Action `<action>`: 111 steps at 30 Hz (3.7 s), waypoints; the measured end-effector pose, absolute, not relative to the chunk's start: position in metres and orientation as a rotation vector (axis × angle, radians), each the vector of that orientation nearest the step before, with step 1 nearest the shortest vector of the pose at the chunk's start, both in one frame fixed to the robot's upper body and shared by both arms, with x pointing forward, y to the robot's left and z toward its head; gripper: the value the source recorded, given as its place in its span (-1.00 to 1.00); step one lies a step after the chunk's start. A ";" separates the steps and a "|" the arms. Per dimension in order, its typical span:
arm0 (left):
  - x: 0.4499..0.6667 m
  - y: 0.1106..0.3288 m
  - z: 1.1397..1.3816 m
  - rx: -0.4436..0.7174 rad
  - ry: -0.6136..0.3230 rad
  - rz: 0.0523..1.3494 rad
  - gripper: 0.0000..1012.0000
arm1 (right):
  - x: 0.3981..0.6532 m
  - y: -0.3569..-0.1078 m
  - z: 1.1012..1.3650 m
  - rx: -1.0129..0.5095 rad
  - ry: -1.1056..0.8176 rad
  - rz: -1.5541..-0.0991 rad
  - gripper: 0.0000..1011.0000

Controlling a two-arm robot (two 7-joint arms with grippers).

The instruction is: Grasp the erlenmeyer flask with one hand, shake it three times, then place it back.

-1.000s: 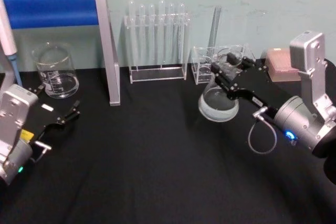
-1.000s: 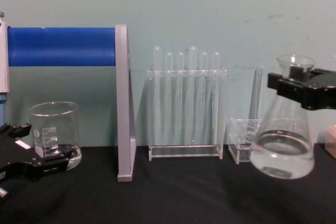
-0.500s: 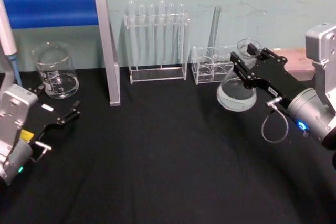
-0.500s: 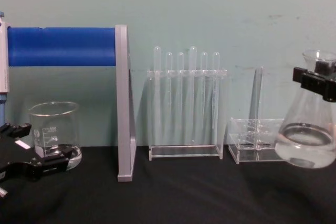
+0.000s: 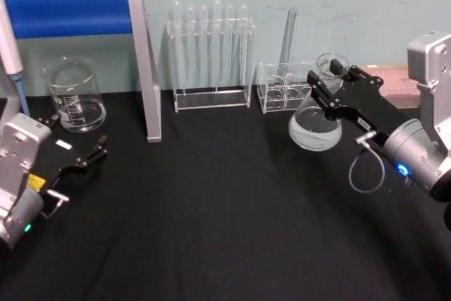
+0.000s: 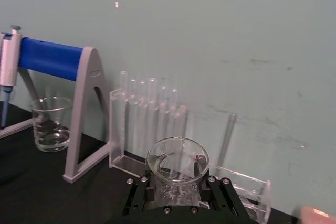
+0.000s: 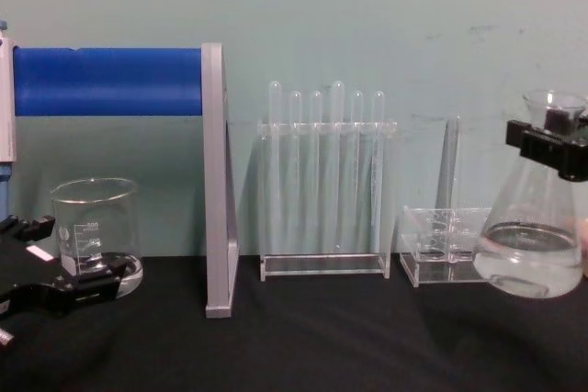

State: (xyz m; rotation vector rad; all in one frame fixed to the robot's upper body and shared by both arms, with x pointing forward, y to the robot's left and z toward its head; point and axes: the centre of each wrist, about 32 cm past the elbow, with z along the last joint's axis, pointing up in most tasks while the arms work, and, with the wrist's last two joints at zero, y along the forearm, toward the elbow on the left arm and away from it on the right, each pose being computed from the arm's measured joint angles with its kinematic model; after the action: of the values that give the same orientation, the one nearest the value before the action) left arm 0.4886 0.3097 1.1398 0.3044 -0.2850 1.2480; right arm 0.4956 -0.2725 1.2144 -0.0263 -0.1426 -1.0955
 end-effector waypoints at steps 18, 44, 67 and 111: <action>0.489 0.310 1.140 0.304 -0.285 1.248 0.98 | 0.480 -0.249 1.212 -0.018 -0.116 -0.959 -0.11; 0.489 0.310 1.140 0.304 -0.285 1.248 0.98 | 0.476 -0.239 1.202 -0.047 -0.086 -0.913 -0.11; 0.489 0.310 1.140 0.304 -0.285 1.248 0.98 | 0.476 -0.237 1.172 -0.088 -0.046 -0.901 -0.11; 0.489 0.310 1.140 0.304 -0.285 1.248 0.98 | 0.473 -0.233 1.149 -0.119 -0.029 -0.874 -0.11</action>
State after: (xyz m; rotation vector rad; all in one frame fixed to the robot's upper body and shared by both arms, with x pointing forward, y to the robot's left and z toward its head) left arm 0.4886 0.3097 1.1398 0.3045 -0.2850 1.2479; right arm 0.4728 -0.2326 1.1494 -0.1191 -0.0291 -0.8742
